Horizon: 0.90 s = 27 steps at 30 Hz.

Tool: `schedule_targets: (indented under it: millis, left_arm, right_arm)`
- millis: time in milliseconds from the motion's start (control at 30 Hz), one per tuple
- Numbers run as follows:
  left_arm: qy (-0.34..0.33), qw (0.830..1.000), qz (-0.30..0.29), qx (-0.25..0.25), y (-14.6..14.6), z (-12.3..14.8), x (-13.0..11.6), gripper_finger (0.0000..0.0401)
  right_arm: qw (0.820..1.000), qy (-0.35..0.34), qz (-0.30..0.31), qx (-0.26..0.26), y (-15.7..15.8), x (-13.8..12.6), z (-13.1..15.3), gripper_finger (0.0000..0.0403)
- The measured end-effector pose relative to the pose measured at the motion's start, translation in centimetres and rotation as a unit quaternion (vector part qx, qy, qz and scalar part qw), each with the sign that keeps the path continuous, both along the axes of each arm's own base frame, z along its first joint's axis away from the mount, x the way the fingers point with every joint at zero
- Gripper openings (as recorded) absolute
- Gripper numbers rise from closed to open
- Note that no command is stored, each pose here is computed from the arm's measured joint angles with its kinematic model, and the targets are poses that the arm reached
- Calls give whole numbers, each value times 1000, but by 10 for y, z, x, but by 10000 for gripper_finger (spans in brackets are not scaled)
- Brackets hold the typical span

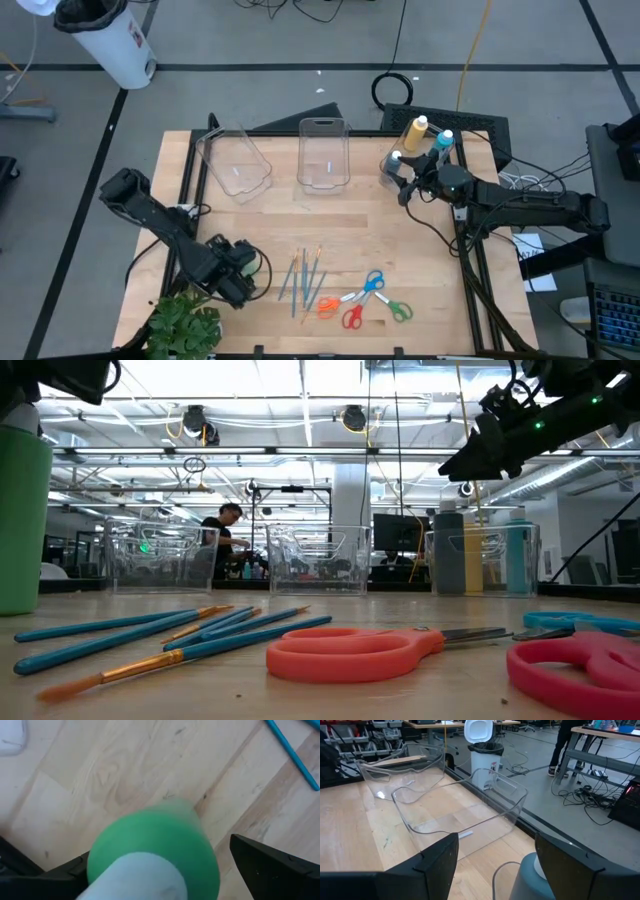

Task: Pick & Place Paint Supplies
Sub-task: Put the green paint bottle into the right transparent bin

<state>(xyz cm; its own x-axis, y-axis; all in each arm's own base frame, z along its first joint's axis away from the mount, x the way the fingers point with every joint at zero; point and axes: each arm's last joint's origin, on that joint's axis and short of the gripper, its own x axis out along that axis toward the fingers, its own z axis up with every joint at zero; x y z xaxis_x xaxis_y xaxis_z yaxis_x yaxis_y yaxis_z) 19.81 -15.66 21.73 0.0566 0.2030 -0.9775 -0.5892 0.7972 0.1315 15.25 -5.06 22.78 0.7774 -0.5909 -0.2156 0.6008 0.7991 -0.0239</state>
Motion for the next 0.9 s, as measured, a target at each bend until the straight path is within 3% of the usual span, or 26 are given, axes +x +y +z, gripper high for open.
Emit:
schedule_targets:
  millis: [133,367,533,633,900]
  left_arm:
    - [-1,1000,20,-2,4,0,3,324]
    - [1,999,35,-6,14,1,11,190]
    - [6,1000,27,-4,31,2,21,191]
    - [-4,1000,19,22,47,4,31,191]
    - [-99,994,-49,10,92,11,76,191]
  right_arm:
    - [1000,-1,0,1,0,0,0,254]
    - [1000,-6,-2,8,0,0,0,254]
    - [1000,-14,-1,2,0,0,2,254]
    - [1000,-17,0,-1,0,1,3,254]
    - [999,-24,24,9,1,2,3,254]
